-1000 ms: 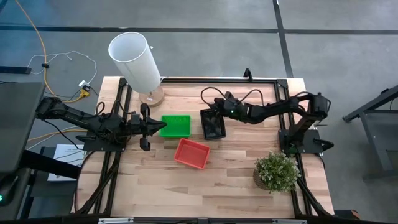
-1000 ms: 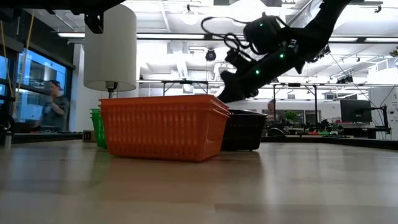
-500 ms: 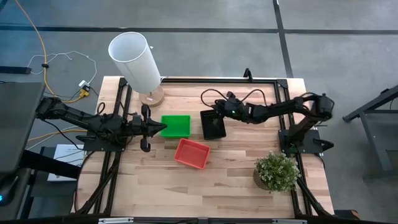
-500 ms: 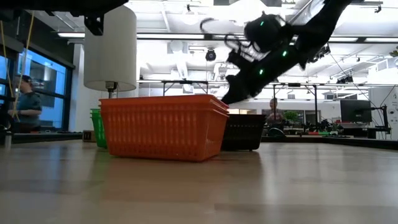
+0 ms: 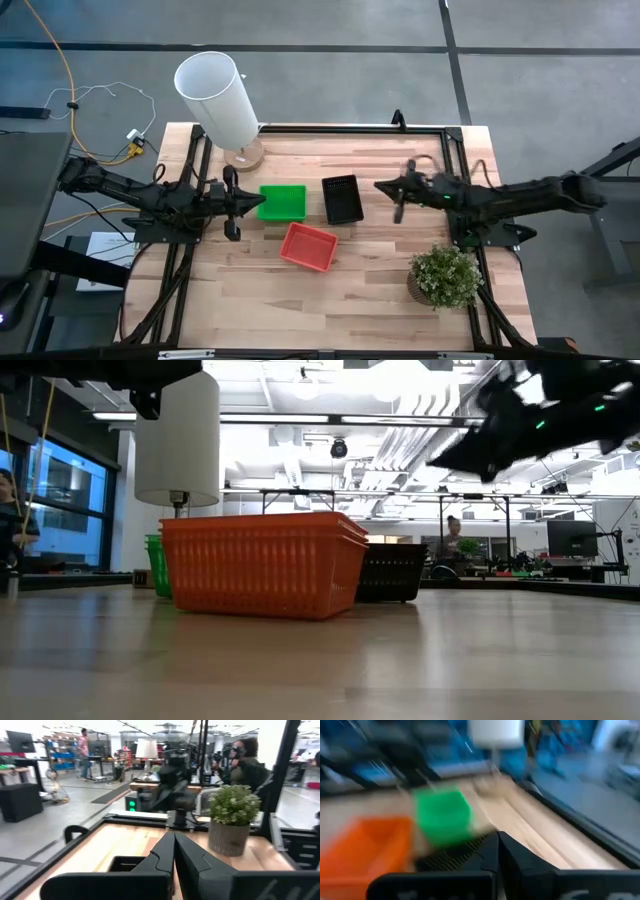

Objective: Stack baskets by color
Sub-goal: Return to Home Position

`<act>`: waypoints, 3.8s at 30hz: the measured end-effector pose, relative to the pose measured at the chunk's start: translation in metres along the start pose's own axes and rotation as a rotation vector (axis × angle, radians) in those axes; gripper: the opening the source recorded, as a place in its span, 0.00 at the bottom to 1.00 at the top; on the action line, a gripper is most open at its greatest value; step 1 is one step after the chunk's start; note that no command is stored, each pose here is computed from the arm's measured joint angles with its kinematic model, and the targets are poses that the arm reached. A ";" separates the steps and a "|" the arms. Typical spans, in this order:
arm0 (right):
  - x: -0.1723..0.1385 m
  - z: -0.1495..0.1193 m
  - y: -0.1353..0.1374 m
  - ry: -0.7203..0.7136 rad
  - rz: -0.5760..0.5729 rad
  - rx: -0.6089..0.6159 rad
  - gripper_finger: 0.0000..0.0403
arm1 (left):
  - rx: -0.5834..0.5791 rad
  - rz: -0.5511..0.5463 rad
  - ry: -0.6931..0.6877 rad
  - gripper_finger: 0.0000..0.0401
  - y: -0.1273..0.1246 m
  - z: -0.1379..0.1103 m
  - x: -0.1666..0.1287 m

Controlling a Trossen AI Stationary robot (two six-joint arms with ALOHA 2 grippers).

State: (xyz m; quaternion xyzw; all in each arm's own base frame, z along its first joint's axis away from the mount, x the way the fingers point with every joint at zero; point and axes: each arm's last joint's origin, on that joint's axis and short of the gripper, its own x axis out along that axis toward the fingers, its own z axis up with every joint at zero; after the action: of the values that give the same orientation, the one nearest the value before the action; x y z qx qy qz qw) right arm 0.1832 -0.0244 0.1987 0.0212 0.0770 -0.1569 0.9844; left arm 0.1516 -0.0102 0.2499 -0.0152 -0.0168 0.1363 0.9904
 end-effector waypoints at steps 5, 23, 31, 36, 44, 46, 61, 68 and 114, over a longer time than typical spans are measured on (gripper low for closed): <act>-0.023 0.022 0.003 -0.227 0.079 0.019 0.00 | 0.014 0.056 -0.001 0.00 0.002 0.000 0.000; -0.022 0.031 0.012 -0.244 0.147 -0.061 0.00 | 0.072 0.019 0.157 0.00 0.014 0.013 -0.015; -0.021 0.030 0.012 -0.238 0.147 -0.055 0.00 | 0.054 0.063 0.064 0.00 0.029 -0.004 -0.032; -0.021 0.030 0.012 -0.238 0.142 -0.053 0.00 | 0.057 -0.014 -0.006 0.00 0.034 -0.036 -0.031; -0.021 0.027 0.012 -0.201 0.144 -0.044 0.00 | -0.014 0.041 0.048 0.00 0.042 -0.066 -0.032; -0.021 0.027 0.012 -0.201 0.142 -0.044 0.00 | -0.015 0.059 0.062 0.00 0.042 -0.074 -0.033; -0.044 0.027 0.006 -0.142 0.172 -0.019 0.00 | -0.067 0.019 0.028 0.00 0.036 -0.080 -0.047; -0.081 0.030 -0.006 -0.193 0.153 0.024 0.00 | -0.069 -0.020 -0.007 0.00 0.036 -0.077 -0.050; -0.082 -0.043 -0.007 -0.174 0.224 0.137 0.00 | -0.017 -0.013 -0.012 0.00 0.036 -0.076 -0.050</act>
State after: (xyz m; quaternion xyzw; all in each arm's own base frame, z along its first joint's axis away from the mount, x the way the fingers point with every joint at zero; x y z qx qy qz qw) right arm 0.0973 -0.0035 0.1695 0.0831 -0.0224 -0.0520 0.9949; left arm 0.0970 0.0092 0.1712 -0.0228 -0.0241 0.1298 0.9910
